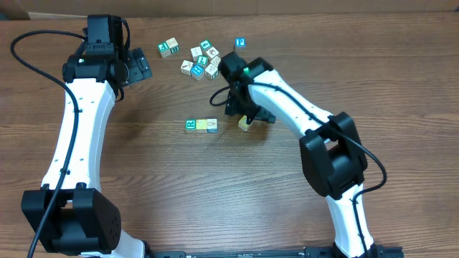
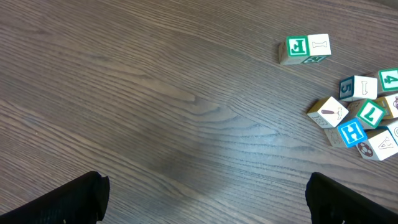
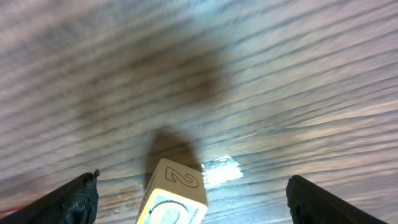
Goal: Form a horizontal line
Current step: 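Carry the 2 block down toward the right end of the row, then set the 2 block down right of the row, open and lift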
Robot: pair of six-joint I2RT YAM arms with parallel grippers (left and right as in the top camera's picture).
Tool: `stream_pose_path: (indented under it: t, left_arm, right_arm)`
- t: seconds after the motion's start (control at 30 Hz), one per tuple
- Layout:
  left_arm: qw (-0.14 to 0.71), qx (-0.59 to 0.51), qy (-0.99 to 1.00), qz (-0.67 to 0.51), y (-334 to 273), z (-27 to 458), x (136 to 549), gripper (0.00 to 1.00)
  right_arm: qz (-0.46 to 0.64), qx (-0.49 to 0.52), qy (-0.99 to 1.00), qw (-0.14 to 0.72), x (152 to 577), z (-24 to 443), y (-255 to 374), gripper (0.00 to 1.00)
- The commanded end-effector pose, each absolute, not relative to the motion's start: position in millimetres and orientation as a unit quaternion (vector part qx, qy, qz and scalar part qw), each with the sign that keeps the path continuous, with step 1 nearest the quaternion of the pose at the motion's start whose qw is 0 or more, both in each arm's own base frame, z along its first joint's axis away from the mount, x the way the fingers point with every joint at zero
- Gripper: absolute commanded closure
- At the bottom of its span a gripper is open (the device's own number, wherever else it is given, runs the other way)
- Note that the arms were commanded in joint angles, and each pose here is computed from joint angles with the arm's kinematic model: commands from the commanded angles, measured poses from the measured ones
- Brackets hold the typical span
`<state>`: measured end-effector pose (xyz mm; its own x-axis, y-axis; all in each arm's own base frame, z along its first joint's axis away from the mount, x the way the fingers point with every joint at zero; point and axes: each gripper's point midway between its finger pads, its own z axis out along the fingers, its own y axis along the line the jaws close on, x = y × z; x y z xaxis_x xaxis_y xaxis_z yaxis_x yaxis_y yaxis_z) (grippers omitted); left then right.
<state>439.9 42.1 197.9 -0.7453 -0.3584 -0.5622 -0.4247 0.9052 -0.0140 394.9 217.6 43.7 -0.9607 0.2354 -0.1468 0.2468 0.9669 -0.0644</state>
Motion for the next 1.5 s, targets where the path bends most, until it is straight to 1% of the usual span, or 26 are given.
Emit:
stream_pose_path:
  t: [0.0, 0.07, 0.2, 0.5, 1.47]
  left_arm:
    - [0.29, -0.209, 0.932, 0.066, 44.1, 198.2, 440.4, 0.0]
    - [0.29, -0.209, 0.932, 0.066, 44.1, 198.2, 440.4, 0.0]
    - [0.29, -0.209, 0.932, 0.066, 44.1, 198.2, 440.4, 0.01]
    - [0.29, -0.209, 0.932, 0.066, 44.1, 198.2, 440.4, 0.01]
    - [0.29, -0.209, 0.932, 0.066, 44.1, 198.2, 440.4, 0.0]
  right_arm:
    - [-0.009, 0.122, 0.986, 0.114, 412.4, 95.8, 214.2, 0.05]
    - [-0.012, 0.126, 0.986, 0.111, 412.8, 98.6, 209.2, 0.05]
    - [-0.018, 0.137, 0.985, 0.105, 414.3, 98.0, 197.5, 0.0]
    - [-0.027, 0.154, 0.983, 0.095, 415.7, 97.1, 180.2, 0.0]
    - [-0.019, 0.155, 0.982, 0.106, 421.7, 98.1, 183.1, 0.0]
